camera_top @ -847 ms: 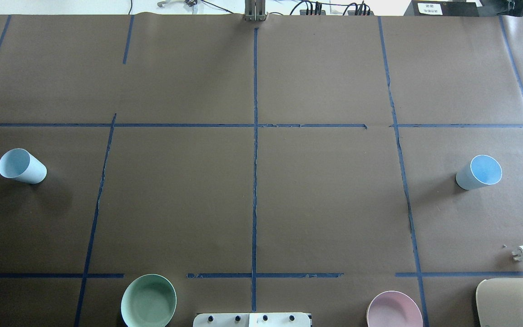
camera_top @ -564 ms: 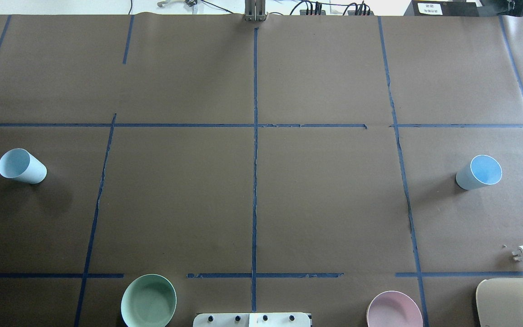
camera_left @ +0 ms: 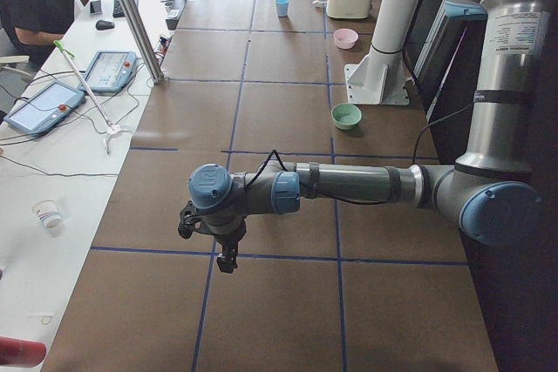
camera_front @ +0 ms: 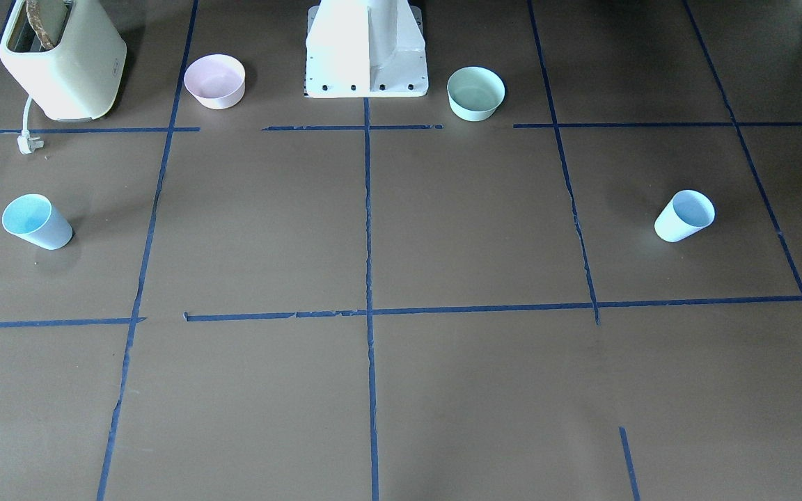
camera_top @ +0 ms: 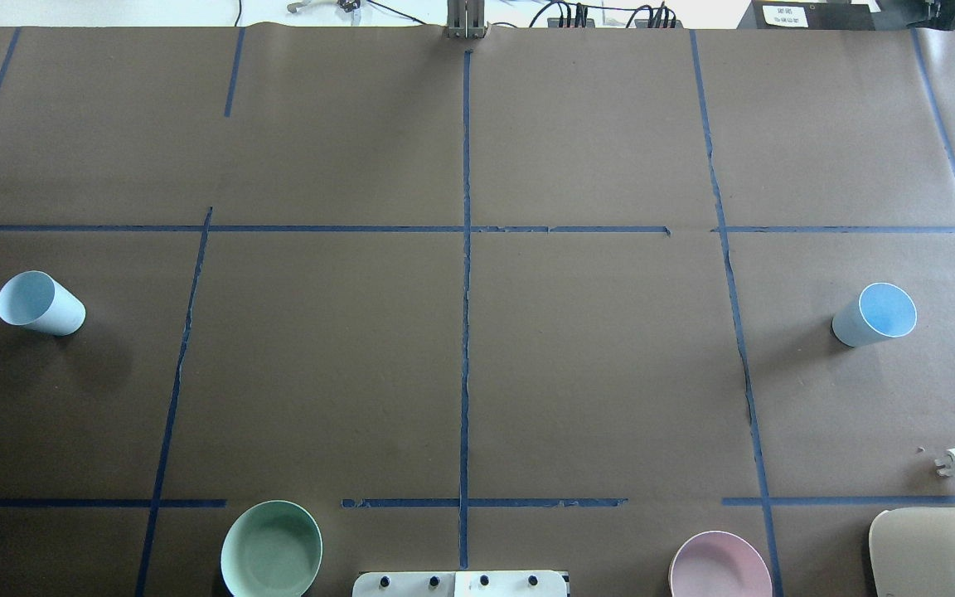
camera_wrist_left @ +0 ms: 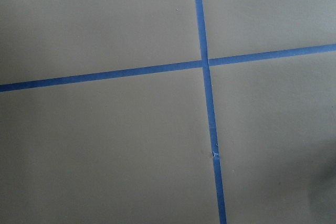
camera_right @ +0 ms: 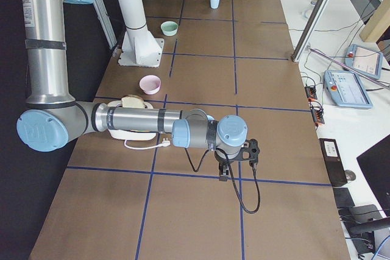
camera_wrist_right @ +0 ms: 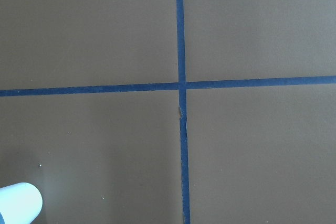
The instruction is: Stack blue cups with both arms
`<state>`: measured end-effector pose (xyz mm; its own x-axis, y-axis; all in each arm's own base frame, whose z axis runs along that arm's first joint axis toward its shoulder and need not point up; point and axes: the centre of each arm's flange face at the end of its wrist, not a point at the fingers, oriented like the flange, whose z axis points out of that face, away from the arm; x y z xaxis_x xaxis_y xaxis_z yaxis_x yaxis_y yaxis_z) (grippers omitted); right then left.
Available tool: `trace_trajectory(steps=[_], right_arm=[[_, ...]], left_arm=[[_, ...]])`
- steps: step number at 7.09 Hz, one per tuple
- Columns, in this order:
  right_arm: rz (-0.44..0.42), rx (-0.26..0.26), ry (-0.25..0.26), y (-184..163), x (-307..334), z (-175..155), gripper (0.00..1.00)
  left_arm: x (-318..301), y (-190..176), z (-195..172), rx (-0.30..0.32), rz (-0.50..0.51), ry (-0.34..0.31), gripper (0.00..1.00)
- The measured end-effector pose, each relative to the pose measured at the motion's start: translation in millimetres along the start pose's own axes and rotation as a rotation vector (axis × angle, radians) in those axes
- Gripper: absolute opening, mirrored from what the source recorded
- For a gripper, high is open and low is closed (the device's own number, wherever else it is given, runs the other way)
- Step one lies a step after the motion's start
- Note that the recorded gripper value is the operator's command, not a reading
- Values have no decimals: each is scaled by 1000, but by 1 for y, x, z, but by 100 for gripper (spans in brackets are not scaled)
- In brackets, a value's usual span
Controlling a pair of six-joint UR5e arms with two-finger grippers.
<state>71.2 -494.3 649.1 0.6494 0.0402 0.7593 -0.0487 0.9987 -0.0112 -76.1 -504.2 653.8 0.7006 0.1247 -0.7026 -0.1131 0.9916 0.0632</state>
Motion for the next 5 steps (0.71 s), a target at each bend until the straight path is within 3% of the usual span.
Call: trace_trajectory(steps=[5], right_arm=[[-5, 5, -1, -4, -4, -2, 100]], left_arm=[[4, -2, -4, 8, 3, -2, 100]])
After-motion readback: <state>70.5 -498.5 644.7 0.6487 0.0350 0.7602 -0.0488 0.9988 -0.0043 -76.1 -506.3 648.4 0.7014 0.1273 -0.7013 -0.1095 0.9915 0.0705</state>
